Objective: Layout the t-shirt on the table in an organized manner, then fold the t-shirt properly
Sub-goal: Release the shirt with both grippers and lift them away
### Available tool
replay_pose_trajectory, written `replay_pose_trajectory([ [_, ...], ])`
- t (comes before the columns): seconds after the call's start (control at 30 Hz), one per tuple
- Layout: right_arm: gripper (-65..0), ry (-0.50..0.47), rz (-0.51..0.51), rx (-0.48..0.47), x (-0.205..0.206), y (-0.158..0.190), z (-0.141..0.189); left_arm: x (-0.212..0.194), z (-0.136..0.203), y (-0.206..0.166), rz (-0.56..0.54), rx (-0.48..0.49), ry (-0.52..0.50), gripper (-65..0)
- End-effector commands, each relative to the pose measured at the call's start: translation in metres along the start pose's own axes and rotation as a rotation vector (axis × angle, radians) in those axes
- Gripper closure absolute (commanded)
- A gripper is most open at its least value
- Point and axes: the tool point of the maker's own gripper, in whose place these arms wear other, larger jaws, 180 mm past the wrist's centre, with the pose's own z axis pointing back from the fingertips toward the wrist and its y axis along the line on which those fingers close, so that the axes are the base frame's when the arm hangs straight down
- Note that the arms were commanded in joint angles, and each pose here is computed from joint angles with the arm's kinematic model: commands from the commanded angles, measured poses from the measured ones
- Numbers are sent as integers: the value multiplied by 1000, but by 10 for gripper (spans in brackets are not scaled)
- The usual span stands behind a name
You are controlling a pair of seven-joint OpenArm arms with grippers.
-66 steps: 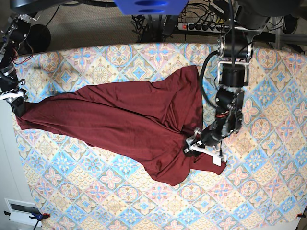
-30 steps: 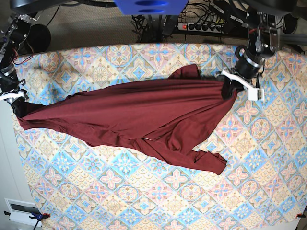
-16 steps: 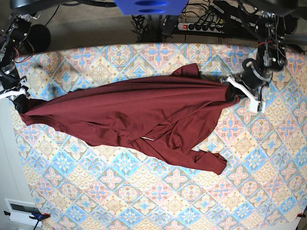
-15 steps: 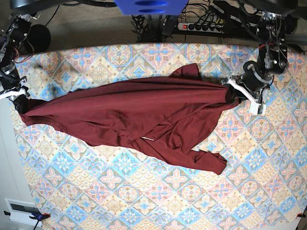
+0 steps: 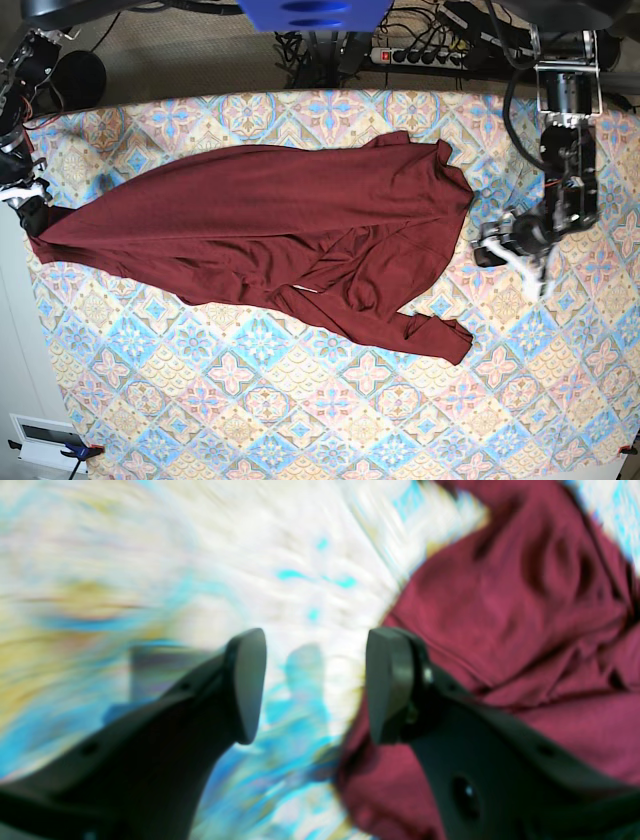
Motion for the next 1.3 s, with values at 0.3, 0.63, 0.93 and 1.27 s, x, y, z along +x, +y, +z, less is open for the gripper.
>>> replay_pose_trajectory([
  [0.3, 0, -58, 32, -6, 22, -2, 8, -37, -41, -38, -159, -57, 63, -317],
  [0.63, 0, -55, 30, -4, 21, -2, 6, 1, -31, -47, -143, -85, -86, 0],
  [0.93, 0, 35, 31, -12, 2, -5, 8, 136, 80, -8, 168, -195, -504, 0],
  [1.27, -187, 221, 37, -3, -30, -1, 12, 185, 203, 77, 331, -181, -753, 0],
])
